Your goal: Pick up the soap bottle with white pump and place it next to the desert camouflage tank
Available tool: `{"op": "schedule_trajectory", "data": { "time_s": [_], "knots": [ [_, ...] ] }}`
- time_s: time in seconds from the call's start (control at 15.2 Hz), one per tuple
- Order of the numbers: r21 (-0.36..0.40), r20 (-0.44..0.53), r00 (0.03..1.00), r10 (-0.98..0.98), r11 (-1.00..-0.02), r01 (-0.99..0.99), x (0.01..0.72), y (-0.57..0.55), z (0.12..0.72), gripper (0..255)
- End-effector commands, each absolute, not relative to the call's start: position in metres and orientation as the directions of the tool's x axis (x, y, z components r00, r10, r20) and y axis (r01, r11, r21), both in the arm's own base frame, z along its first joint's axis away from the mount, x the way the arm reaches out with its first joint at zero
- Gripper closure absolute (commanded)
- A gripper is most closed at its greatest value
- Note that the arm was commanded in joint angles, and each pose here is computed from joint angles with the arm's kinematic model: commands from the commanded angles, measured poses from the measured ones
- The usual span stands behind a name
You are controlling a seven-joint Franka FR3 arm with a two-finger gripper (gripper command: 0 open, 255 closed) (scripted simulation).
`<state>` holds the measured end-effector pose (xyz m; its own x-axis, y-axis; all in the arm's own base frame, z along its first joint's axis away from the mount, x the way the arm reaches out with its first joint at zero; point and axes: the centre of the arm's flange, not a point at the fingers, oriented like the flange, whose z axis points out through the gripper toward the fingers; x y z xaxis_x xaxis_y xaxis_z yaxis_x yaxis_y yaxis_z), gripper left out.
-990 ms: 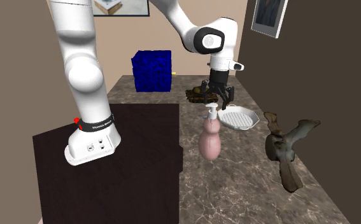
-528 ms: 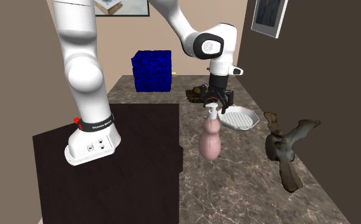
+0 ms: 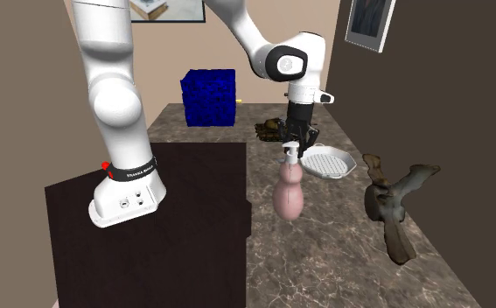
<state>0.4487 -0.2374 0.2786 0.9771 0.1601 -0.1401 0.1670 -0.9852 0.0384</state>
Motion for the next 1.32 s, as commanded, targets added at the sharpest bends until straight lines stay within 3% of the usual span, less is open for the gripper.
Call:
{"op": "schedule_trajectory", "data": {
  "time_s": [0.0, 1.25],
  "knots": [
    [0.039, -0.140, 0.977, 0.160, -0.985, 0.167, 0.449, -0.237, 0.279, 255],
    [0.039, -0.140, 0.977, 0.160, -0.985, 0.167, 0.449, -0.237, 0.358, 255]
  ]
}}
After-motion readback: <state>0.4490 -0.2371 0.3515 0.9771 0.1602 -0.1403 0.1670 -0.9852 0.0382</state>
